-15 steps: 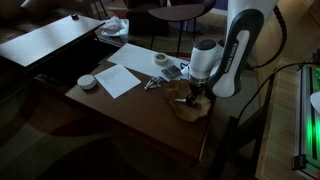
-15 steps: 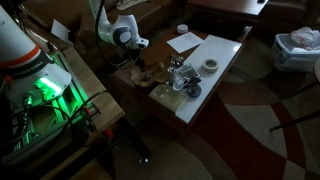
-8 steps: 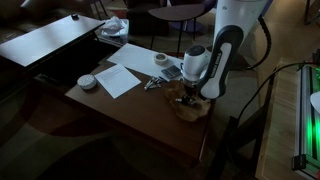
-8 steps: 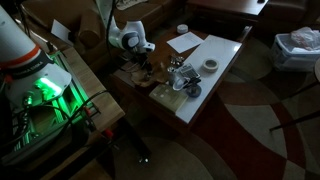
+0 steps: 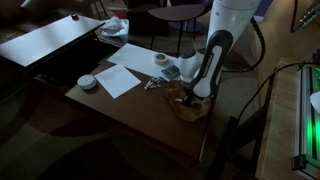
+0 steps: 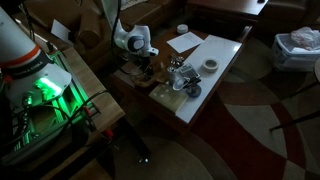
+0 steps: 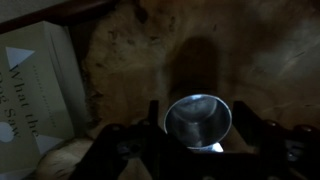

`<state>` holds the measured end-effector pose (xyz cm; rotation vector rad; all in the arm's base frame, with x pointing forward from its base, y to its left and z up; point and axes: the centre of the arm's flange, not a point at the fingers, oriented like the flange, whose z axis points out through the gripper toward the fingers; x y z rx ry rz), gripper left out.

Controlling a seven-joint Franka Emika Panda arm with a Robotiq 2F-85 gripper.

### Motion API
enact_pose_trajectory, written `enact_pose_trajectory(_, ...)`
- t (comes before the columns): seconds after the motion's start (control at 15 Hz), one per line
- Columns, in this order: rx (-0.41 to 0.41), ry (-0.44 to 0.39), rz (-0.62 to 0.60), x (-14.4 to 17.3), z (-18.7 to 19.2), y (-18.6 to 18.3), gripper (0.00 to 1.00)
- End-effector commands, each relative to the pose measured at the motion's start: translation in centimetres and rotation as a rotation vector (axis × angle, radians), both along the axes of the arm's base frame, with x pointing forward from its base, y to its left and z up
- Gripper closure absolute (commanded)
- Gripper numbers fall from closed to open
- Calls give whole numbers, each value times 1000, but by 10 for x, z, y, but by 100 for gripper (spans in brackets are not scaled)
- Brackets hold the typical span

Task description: Put the silver measuring spoon from the wooden tray on the table

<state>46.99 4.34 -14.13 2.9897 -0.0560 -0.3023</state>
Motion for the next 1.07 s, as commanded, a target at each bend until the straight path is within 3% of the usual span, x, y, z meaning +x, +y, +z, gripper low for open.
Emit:
enact_pose_trajectory(0.0, 52, 31, 9, 5, 1, 0, 54)
enact_pose_trajectory(0.13, 62, 40, 13, 4, 5, 0, 67)
enact_pose_trajectory(0.33, 87, 42, 0, -9, 43, -1, 67)
enact_pose_trajectory(0.6, 162, -72, -14, -31, 116, -1, 67)
enact_pose_trajectory(0.73, 265, -117, 15, -35, 130, 29, 67)
enact_pose_trajectory(1.0, 409, -291, 27, -21, 160, 109, 67)
